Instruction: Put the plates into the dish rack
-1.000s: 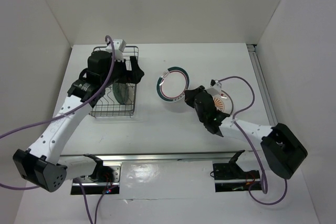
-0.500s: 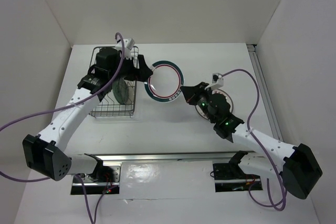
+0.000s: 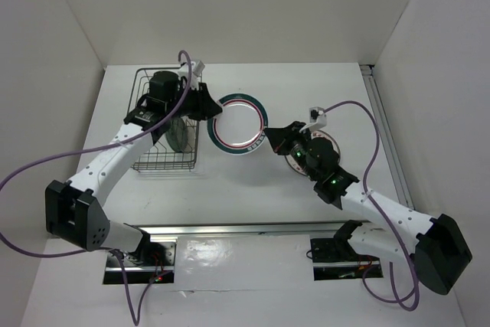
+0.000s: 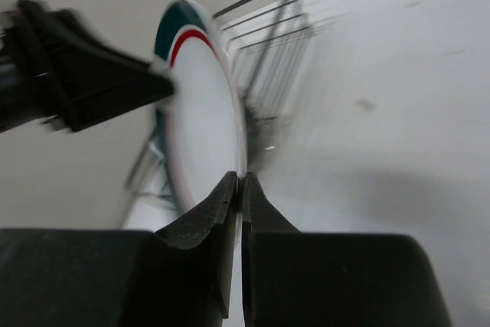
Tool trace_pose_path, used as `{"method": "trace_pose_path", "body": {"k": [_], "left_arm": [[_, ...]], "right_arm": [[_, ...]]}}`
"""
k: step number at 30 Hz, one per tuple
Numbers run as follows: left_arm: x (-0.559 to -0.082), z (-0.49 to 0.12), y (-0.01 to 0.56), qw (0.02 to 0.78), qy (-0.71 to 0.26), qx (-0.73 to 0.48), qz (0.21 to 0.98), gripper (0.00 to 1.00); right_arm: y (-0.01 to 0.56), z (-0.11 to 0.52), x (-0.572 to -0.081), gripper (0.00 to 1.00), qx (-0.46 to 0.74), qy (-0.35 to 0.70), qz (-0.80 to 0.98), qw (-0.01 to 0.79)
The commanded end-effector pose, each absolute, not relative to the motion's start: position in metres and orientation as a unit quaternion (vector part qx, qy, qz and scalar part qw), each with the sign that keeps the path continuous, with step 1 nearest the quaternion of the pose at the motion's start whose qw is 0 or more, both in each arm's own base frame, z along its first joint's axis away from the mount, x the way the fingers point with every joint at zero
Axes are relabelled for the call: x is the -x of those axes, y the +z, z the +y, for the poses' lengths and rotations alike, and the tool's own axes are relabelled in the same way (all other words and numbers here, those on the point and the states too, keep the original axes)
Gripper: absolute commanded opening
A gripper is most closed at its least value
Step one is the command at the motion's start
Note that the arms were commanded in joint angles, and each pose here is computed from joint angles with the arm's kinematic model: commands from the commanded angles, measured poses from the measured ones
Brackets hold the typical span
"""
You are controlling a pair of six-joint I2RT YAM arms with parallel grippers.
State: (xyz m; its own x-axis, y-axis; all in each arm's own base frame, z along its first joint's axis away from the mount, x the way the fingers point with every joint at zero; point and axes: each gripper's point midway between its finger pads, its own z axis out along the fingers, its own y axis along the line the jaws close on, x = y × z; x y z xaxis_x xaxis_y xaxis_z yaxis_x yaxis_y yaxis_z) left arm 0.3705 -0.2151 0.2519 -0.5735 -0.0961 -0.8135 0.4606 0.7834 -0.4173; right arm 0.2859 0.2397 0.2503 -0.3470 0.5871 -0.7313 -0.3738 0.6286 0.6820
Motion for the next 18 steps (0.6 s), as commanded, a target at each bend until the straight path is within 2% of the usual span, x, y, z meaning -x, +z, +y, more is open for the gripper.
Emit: {"method": "trace_pose_path", "body": {"k": [1,4,12,13,14,15,16,17,18], "left_arm": [[-0.37,-0.228,0.274,0.473,-0.347,-0.14,0.798,0.28],[-0.363,-0.231,0.276,0.466,-0.361,-0.151,0.794,0.0],[-0.347,-0.236,0.293,0.482,-0.39,-0.173,0.765,0.0],[-0.347,-0.236,0.294,0.481,-0.392,-0.169,0.766,0.0],[-0.35,-0.232,0.294,0.488,-0.38,-0.159,0.77,0.0],[-0.351,-0.228,0.301,0.497,-0.372,-0.152,0.769,0.0],[-0.353,-0.224,0.301,0.496,-0.359,-0.141,0.778,0.0],[-0.354,-0.216,0.306,0.507,-0.341,-0.137,0.78,0.0],[-0.359,-0.203,0.312,0.529,-0.306,-0.116,0.783,0.0]], "right_arm": [[0.288,0.238,-0.283,0.0,-0.072,0.458,0.654,0.598],[0.292,0.237,-0.282,0.0,-0.072,0.46,0.65,0.6],[0.29,0.234,-0.281,0.0,-0.067,0.453,0.65,0.606],[0.29,0.234,-0.281,0.04,-0.067,0.453,0.65,0.606],[0.293,0.233,-0.28,0.45,-0.067,0.455,0.647,0.608],[0.29,0.232,-0.281,0.76,-0.07,0.45,0.651,0.607],[0.285,0.229,-0.283,0.95,-0.078,0.439,0.658,0.607],[0.285,0.227,-0.285,1.0,-0.083,0.433,0.66,0.608],[0.287,0.227,-0.285,1.0,-0.083,0.433,0.661,0.607]]}}
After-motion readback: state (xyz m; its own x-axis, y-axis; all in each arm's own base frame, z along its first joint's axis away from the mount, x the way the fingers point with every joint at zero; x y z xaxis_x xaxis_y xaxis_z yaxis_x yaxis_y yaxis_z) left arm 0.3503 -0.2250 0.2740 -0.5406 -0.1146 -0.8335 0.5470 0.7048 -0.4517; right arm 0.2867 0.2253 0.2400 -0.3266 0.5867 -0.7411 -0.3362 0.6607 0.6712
